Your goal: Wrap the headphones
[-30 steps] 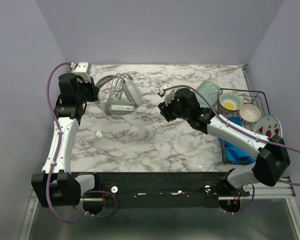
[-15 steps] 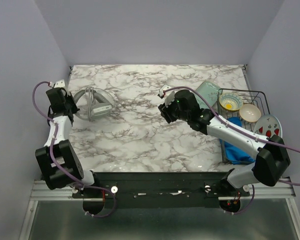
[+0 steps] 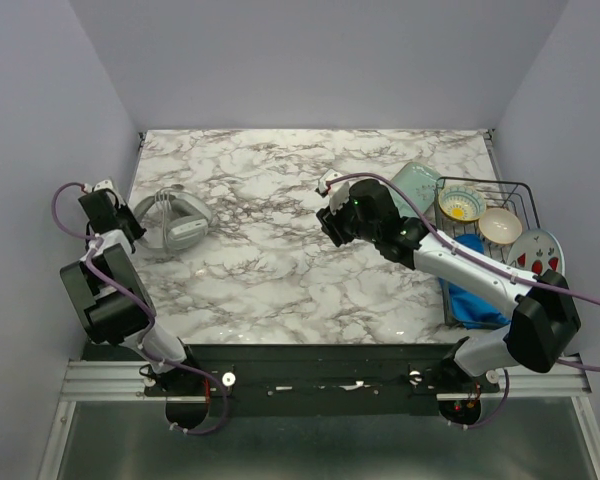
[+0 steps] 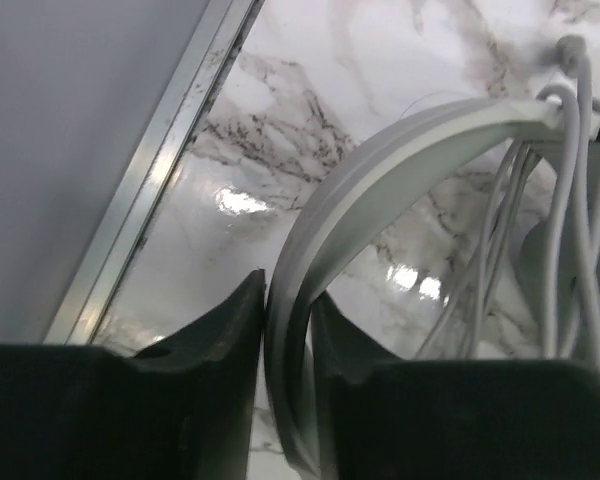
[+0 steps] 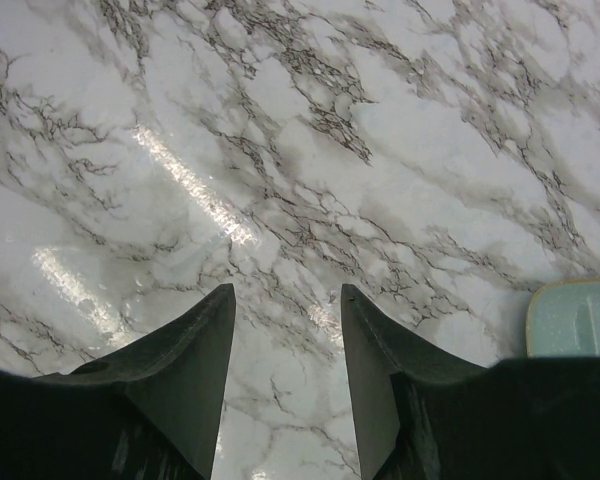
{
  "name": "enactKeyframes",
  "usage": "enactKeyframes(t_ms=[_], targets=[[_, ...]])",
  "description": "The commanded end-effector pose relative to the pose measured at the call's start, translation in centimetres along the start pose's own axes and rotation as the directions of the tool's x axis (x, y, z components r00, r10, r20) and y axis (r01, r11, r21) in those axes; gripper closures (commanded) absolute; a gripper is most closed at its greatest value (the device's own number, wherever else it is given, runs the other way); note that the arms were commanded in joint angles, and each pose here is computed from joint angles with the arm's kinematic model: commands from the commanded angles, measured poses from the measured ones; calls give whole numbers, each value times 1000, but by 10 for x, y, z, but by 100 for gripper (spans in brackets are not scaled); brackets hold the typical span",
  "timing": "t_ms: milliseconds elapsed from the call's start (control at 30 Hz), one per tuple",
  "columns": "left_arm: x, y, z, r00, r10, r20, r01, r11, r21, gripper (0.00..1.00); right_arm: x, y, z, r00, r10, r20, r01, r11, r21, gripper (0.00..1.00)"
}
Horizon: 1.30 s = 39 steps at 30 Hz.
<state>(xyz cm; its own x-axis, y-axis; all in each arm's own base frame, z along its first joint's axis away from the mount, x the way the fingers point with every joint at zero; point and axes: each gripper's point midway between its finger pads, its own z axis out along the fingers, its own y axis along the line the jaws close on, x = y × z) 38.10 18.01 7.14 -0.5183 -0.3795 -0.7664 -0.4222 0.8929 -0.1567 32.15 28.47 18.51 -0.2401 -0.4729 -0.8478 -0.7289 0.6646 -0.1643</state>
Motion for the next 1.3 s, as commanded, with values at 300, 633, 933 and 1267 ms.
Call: enactKeyframes(t_ms=[300,633,933,1267], targets=[[-33,-5,-16,998,-3,66,2,1000,17,28,0,-4,-7,1000,7,-8,-7,1000,21,45],[-42,-68,-102,948,273,162,-297,942,156,1,20,-33,-39,991,131,2,-128,963,237,44],[20,-109,-172,773,595,218,-634,713,301,1,56,-51,-74,969,243,41,-239,887,394,35],[86,-86,-187,741,655,149,-663,680,313,1,94,-62,-113,925,347,155,-376,778,503,0]])
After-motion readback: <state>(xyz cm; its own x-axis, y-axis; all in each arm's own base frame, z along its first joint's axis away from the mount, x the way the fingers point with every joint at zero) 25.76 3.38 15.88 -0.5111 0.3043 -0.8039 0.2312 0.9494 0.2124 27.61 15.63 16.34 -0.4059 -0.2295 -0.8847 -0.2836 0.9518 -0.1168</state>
